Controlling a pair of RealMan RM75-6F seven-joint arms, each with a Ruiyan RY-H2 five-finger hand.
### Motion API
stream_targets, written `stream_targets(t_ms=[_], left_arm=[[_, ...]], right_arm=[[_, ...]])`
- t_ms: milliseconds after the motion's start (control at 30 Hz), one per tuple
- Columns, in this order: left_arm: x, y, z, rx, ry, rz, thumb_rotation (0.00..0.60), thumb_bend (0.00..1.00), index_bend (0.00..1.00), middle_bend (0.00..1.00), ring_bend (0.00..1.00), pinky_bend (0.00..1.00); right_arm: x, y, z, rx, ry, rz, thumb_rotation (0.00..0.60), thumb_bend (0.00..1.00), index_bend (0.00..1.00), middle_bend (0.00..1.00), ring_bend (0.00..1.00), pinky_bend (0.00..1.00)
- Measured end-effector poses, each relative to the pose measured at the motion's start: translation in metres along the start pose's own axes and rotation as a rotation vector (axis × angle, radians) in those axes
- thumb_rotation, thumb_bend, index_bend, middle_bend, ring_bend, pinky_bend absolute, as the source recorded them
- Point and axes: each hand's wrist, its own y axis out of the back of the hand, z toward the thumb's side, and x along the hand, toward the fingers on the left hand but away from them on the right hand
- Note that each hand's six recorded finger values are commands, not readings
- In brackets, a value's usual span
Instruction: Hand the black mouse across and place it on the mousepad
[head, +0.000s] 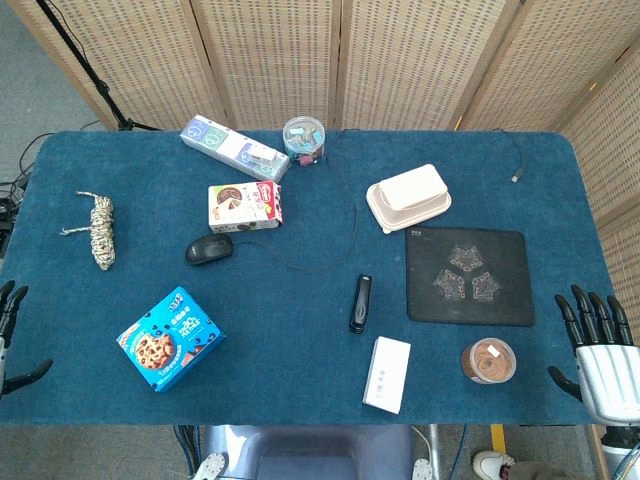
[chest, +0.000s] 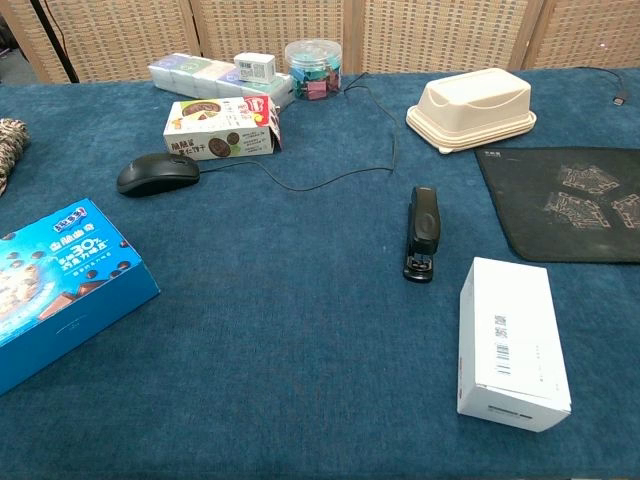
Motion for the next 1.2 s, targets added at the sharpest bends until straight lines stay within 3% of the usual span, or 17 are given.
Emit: stream_targets(t_ms=[333, 633, 1000, 1200], left_arm=[[0.001, -0.001, 0.002, -0.009, -0.017, -0.019, 0.600, 0.07, 0.00, 0.00, 0.00, 0.00], [0.017, 0.000, 0.007, -0.074, -0.052, -0.064, 0.600, 0.07, 0.00, 0.00, 0.00, 0.00], [0.078, 0.004, 0.037, -0.178, -0.101, -0.195, 0.600, 0.08, 0.00, 0.00, 0.00, 0.00], [0.124, -0.002, 0.054, -0.209, -0.076, -0.233, 0.600, 0.08, 0.00, 0.00, 0.00, 0.09]], right_arm=[[0.001, 0.001, -0.001, -0.022, 0.001, -0.002, 0.600, 0.00, 0.00, 0.00, 0.00, 0.00], [-0.001, 0.001, -0.004, -0.031, -0.014, 0.002, 0.600, 0.00, 0.00, 0.00, 0.00, 0.00], [-0.001, 0.002, -0.007, -0.052, -0.023, 0.006, 0.600, 0.00, 0.00, 0.00, 0.00, 0.00], [-0.003, 0.003, -0.010, -0.069, -0.033, 0.006, 0.600, 0.00, 0.00, 0.00, 0.00, 0.00]])
